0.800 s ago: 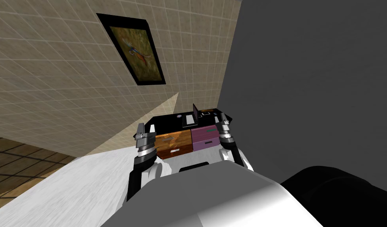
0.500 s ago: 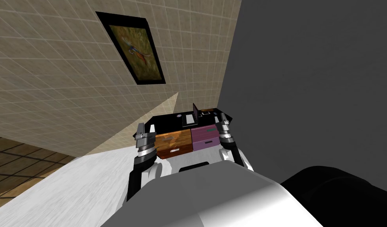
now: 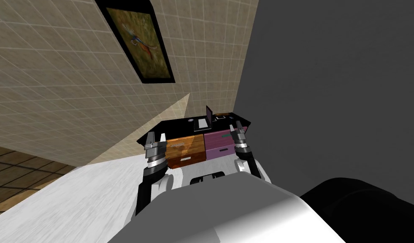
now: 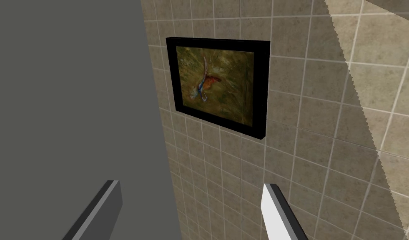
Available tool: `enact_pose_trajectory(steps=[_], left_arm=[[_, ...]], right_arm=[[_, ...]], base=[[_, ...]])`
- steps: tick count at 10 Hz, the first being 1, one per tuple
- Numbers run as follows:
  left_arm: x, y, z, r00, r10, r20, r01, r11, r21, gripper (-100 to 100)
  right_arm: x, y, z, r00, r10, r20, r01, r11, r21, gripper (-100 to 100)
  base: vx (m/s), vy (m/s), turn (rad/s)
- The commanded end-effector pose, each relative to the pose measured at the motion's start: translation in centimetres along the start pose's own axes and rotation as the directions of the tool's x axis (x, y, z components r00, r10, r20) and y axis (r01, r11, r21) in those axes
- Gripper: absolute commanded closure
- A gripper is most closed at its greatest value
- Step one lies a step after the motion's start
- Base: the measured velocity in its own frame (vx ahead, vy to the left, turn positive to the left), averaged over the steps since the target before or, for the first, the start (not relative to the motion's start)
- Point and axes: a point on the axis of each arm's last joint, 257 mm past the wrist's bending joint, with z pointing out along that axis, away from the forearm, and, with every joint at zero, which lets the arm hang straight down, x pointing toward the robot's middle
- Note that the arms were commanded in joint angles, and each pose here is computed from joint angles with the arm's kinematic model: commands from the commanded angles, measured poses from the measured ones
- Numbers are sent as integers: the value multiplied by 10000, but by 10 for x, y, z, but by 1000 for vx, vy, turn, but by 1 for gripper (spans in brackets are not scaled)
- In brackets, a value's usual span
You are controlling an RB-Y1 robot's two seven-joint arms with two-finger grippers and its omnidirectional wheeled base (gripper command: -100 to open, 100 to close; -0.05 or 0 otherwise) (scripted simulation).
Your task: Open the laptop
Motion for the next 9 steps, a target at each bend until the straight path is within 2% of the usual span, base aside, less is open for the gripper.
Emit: enact_pose_trajectory(steps=[1, 2, 4, 6, 9], left_arm=[[0, 0, 0, 10000, 0, 0, 0, 10000, 0, 0], [0, 0, 0, 10000, 0, 0, 0, 10000, 0, 0], [0, 0, 0, 10000, 0, 0, 0, 10000, -7, 0], [0, 0, 0, 10000, -1, 1, 1, 10000, -8, 0], [0, 0, 0, 10000, -1, 1, 1, 10000, -8, 0]], right_arm=[[0, 0, 0, 10000, 0, 0, 0, 10000, 0, 0], [1, -2, -1, 9994, -241, -256, 243, 9997, 77, -100], [-2, -8, -7, 9907, -1080, -832, 1112, 9932, 346, -100], [-12, -17, -14, 9704, -2096, -1199, 2187, 9734, 686, -100], [-37, -32, -27, 9161, -3672, -1612, 3882, 9129, 1264, -100]], base=[[0, 0, 0], [9, 8, 14], [14, 31, 32], [34, 63, 68], [49, 85, 64]])
